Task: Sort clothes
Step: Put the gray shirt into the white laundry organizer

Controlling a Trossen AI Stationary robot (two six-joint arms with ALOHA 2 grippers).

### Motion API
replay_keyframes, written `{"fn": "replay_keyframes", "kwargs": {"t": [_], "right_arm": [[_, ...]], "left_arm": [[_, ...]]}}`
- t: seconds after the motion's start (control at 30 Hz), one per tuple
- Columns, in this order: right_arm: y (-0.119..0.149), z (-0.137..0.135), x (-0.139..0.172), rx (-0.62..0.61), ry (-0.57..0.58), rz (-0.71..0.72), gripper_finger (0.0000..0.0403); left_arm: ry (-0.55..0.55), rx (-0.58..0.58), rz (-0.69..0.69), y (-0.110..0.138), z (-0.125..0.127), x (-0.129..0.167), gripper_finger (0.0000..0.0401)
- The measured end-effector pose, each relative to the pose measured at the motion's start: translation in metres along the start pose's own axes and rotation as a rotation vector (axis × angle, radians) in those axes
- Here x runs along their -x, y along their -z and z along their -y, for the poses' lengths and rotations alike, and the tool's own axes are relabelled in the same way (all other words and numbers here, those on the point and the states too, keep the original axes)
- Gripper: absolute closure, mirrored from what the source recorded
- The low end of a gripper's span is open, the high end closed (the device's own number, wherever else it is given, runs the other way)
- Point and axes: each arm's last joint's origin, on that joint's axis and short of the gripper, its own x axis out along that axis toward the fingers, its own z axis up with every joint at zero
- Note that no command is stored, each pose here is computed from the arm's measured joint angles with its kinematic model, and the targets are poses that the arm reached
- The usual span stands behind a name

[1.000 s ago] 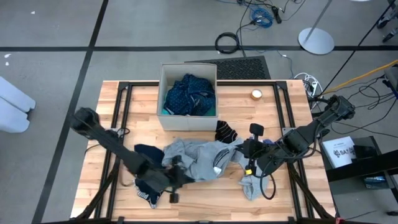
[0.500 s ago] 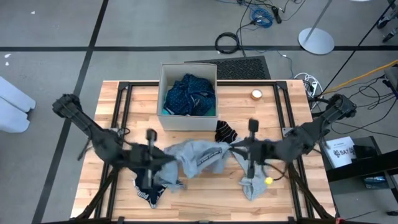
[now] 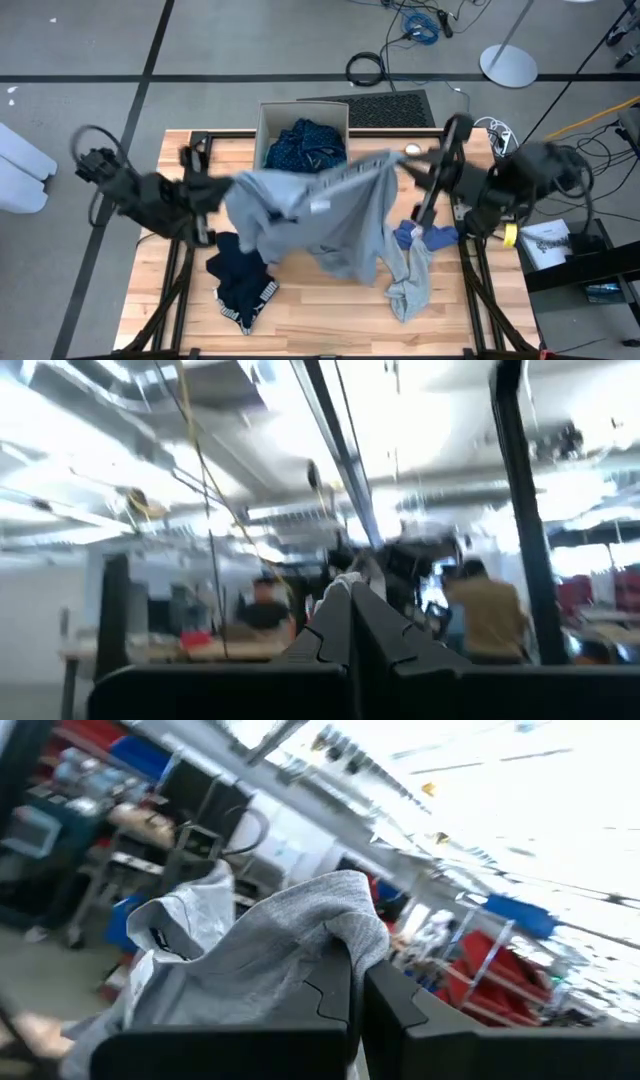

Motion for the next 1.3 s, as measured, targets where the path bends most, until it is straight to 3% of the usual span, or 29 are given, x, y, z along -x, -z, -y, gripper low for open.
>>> {"fn": "replay_keyframes", "kwargs": {"t": [0.1,0.2,0.3,0.43,0.6,0.8,0.9,1.03,1.17,1.3], "right_arm": [[-0.005,0.022,-0.005,-0.027,0.017,0.060,0.0403],[-0.013,0.038,-0.005,-0.107,-0.021,0.153,0.0403],[-0.024,0.048,0.001,-0.208,-0.121,0.235,0.0403],[-0.031,0.047,0.011,-0.350,-0.347,0.241,0.0403],[-0.024,0.020,0.024,-0.426,-0.583,0.058,0.0403],[-0.015,-0.048,0.041,-0.478,-0.810,-0.109,0.0403],[-0.014,-0.086,0.049,-0.451,-0.837,-0.141,0.0403],[-0.017,-0.114,0.059,-0.369,-0.786,-0.159,0.0403],[-0.005,-0.114,0.060,-0.278,-0.659,-0.274,0.0403],[0.022,-0.105,0.053,-0.289,-0.588,-0.504,0.0403]], "left_arm": [[-0.001,-0.013,0.066,-0.024,-0.014,-0.010,0.0401],[0.083,-0.018,0.105,-0.045,-0.020,-0.020,0.0401],[0.186,0.014,0.117,-0.059,-0.018,-0.028,0.0401],[0.303,0.030,0.073,-0.063,-0.005,-0.037,0.0401],[0.450,0.031,-0.022,-0.048,0.024,-0.040,0.0401],[0.632,0.013,-0.125,-0.022,0.078,-0.032,0.0401],[0.679,-0.013,-0.139,-0.014,0.103,-0.027,0.0401],[0.635,-0.095,-0.163,-0.009,0.122,-0.021,0.0401],[0.535,-0.144,-0.226,-0.007,0.121,-0.020,0.0399],[0.470,-0.193,-0.377,0.008,0.118,-0.020,0.0395]]}}
